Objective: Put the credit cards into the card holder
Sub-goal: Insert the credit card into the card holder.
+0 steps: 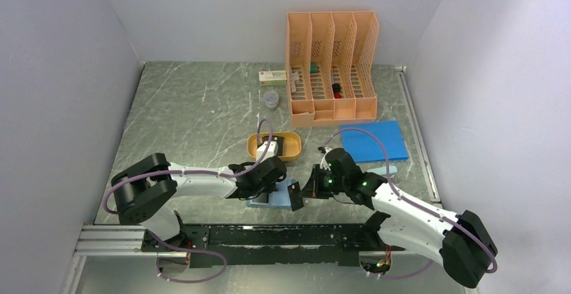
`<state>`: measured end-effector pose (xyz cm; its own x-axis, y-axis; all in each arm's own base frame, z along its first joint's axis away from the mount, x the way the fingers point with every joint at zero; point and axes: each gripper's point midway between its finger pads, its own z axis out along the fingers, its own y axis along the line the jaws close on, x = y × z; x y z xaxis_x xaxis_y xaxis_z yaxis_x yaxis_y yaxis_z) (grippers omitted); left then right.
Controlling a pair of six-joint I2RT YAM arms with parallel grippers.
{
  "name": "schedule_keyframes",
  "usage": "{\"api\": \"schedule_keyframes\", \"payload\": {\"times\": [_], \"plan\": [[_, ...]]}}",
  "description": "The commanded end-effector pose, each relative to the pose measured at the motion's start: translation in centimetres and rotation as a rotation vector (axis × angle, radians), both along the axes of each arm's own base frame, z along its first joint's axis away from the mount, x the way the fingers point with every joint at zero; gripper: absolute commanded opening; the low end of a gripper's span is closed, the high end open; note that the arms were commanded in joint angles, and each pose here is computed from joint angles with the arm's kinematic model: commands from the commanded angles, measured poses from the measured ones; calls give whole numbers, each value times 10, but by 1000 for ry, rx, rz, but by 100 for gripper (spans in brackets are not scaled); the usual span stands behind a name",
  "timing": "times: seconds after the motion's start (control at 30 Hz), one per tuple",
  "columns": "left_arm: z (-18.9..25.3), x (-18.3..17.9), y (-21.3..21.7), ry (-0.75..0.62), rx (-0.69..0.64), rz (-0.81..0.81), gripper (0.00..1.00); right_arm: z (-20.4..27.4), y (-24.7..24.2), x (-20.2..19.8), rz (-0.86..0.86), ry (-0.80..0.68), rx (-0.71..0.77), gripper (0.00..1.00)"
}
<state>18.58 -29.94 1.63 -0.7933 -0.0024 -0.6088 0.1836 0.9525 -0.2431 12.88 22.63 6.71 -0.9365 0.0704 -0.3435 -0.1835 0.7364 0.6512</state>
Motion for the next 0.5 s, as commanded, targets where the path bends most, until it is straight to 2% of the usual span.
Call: {"api": "schedule_keyframes", "payload": {"times": [0.0,0.47], "plan": [[-43,-29,43,122,180,-21,5,7,6,3,15,-19,20,0],[-38,-30,38,125,159,-22,5,10,19,-6,95,6,81,0]]}}
